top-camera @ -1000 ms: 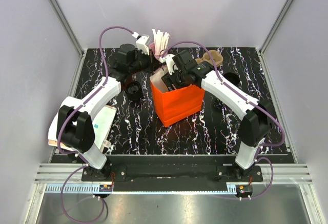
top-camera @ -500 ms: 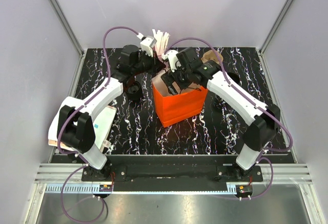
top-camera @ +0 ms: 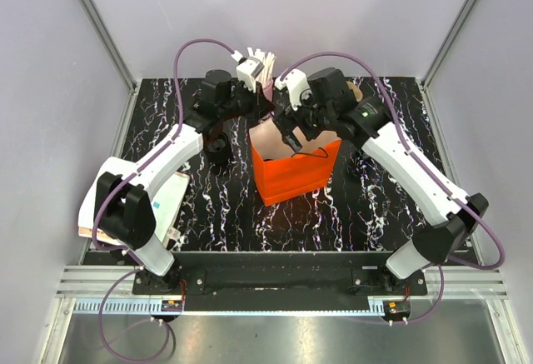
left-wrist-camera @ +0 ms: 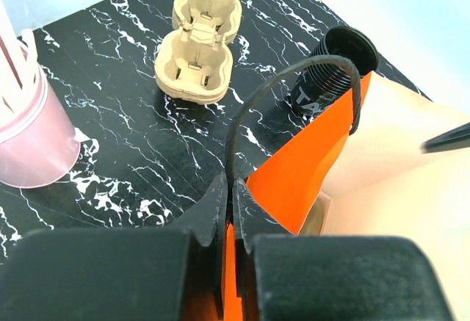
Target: Pack the takeout coffee
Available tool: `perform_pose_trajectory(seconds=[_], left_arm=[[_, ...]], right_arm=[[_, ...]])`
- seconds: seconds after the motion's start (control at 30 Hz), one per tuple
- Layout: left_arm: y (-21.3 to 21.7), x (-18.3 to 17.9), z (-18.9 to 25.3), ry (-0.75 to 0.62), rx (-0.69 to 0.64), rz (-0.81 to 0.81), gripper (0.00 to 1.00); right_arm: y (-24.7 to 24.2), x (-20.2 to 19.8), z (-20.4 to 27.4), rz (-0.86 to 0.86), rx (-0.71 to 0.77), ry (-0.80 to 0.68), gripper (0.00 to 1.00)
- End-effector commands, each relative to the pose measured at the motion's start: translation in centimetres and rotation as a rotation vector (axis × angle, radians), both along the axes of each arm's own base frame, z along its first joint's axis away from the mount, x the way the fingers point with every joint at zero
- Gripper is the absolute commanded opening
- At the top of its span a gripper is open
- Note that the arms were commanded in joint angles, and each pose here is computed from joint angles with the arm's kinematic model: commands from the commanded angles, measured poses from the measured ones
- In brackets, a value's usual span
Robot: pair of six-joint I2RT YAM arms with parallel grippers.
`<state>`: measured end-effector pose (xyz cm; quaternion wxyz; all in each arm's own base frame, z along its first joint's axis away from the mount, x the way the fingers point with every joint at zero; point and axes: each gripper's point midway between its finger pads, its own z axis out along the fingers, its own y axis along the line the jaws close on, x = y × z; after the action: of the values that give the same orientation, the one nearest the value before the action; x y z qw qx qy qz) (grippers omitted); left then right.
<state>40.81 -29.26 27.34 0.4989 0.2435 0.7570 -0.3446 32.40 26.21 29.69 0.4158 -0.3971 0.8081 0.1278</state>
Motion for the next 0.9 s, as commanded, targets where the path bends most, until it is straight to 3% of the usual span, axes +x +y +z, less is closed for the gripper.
perform_pose_trajectory(seconds=[0.0,0.37,0.5,0.67,0.87], left_arm=[[-0.7,0.2,1.9,-0.051,0.0,-0.031,0.0],[-2.5,-0.7,2.7,-0.069,0.018,-0.102,0.03],[-3.2,-0.5,3.0,-0.079,0.034,-0.112,0.02],[-3.6,0.5,2.8,-0.063,0.053,-0.104,0.0],[-4.5,1.6,3.2,-0.068,0.07,-0.106,0.0]], right_arm=[[-1.2,-1.4,5.1,0.028,0.04,-0.124,1.0],[-2.7,-3.7,7.3,0.063,0.063,-0.164,1.0],[-4.9,-2.7,9.1,-0.038,0.076,-0.234,1.0],[-10.7,1.0,11.4,-0.293,0.115,-0.305,1.0],[-14.3,2.6,11.2,-0.431,0.113,-0.348,1.0]])
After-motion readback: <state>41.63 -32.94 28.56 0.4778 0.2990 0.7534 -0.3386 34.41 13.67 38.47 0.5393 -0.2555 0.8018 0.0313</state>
